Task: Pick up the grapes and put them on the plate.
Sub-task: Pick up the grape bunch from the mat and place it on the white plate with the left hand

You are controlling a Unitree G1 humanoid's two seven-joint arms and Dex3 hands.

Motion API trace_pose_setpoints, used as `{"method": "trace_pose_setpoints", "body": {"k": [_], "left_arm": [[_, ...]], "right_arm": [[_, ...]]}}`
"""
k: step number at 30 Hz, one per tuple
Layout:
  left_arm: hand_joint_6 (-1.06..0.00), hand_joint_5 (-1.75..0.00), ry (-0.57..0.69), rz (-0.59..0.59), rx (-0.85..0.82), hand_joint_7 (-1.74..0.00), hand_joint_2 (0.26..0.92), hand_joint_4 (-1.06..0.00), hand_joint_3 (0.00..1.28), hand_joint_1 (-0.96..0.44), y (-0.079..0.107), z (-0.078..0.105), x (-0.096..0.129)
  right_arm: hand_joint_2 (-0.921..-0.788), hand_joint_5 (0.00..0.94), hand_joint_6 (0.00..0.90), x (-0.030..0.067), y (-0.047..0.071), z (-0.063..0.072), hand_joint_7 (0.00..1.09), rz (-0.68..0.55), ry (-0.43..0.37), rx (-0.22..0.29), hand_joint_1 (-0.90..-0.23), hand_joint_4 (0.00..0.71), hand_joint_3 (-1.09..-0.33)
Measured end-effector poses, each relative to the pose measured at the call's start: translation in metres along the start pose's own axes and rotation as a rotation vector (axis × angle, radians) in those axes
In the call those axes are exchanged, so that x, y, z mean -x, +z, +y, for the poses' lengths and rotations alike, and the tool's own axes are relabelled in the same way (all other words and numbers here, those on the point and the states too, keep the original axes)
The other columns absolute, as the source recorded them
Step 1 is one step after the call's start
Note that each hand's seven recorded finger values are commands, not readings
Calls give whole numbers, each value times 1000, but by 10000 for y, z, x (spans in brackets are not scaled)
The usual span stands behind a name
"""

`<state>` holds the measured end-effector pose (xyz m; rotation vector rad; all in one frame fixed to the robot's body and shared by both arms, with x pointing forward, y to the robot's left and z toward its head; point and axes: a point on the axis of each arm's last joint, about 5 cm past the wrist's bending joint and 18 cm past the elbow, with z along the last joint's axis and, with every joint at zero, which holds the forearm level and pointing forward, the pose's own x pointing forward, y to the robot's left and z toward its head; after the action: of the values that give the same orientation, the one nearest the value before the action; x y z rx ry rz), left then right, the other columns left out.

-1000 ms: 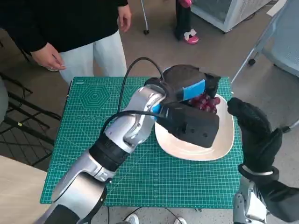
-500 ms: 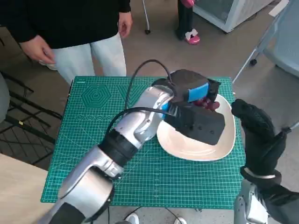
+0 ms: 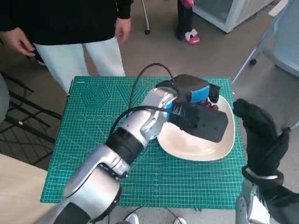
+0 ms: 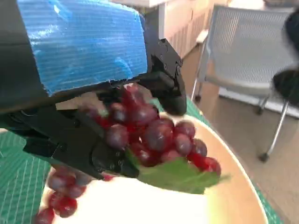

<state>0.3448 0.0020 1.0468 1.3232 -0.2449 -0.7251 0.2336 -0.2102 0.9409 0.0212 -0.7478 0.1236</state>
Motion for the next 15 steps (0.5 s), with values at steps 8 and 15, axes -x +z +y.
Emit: {"method": "trace_pose_setpoints", "body": {"k": [8, 15], "left_arm": [[-168, -2, -28, 21, -2, -9, 917, -1, 17, -594, -37, -76, -30], [-170, 1, 3, 6, -8, -7, 921, 1, 29, -609, -82, -90, -22]], "right_arm": [[-921, 0, 37, -2, 0, 0, 283, 0, 1, 0, -615, 346, -812], [-921, 0, 29, -4, -1, 3, 295, 0, 1, -1, -618, 342, -814]]}}
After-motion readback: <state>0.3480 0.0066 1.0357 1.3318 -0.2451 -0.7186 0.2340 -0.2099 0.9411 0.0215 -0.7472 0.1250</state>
